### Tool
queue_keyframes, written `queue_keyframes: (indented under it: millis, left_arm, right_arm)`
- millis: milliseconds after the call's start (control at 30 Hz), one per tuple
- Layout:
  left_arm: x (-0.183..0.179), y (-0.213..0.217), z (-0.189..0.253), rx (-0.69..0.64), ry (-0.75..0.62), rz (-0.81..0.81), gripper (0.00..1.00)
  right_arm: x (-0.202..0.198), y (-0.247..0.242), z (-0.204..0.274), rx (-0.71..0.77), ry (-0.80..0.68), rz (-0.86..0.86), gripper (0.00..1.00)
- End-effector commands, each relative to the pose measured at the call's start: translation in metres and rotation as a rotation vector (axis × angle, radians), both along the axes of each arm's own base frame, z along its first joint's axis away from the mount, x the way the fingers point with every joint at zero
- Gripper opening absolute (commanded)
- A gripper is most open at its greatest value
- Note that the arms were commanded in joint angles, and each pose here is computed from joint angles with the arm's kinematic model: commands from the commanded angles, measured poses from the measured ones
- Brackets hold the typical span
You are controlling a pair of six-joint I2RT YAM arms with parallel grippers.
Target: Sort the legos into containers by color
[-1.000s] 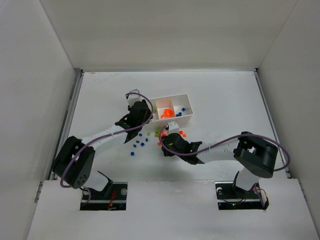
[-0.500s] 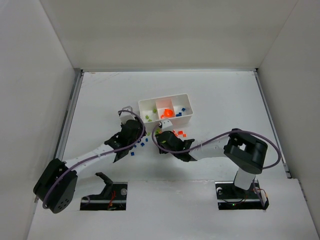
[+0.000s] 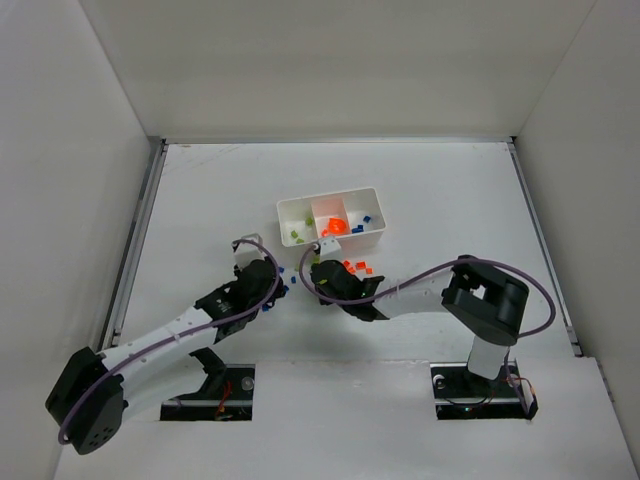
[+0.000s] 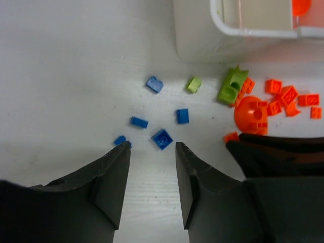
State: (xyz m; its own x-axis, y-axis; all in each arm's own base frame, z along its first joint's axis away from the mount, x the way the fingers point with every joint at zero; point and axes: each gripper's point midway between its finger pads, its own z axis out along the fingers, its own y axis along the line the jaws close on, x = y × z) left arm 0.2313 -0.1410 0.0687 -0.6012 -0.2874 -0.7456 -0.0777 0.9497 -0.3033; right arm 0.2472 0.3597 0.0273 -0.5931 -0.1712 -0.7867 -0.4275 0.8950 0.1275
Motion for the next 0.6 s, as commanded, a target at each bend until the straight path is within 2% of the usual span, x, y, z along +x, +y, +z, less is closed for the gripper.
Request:
queue_keyframes:
  millis: [0,100,267,433,567]
  left_arm:
    - [-0.024,0.01,-0.009,0.055,0.08,0.0,0.4]
    - [-0.036,0.009,-0.012,0.074,0.119,-0.003,0.4]
    - [-0.04,0.014,-0.012,0.151,0.109,0.029,0.42]
    - [-0.043,0.013,-0.014,0.177,0.111,0.037,0.43]
    - [-0.046,0.015,-0.017,0.192,0.126,0.047,0.43]
  right_arm:
    - [-0.004,-0.005,0.018,0.011,-0.009,-0.004,0.18]
    - [-0.005,-0.007,0.049,0.071,-0.036,-0.004,0.17]
    - [0.005,-0.016,0.11,0.156,-0.116,-0.006,0.18]
    - [0.052,-0.035,0.167,0.204,-0.23,-0.061,0.18]
    - [0.095,-0.039,0.175,0.212,-0.248,-0.098,0.18]
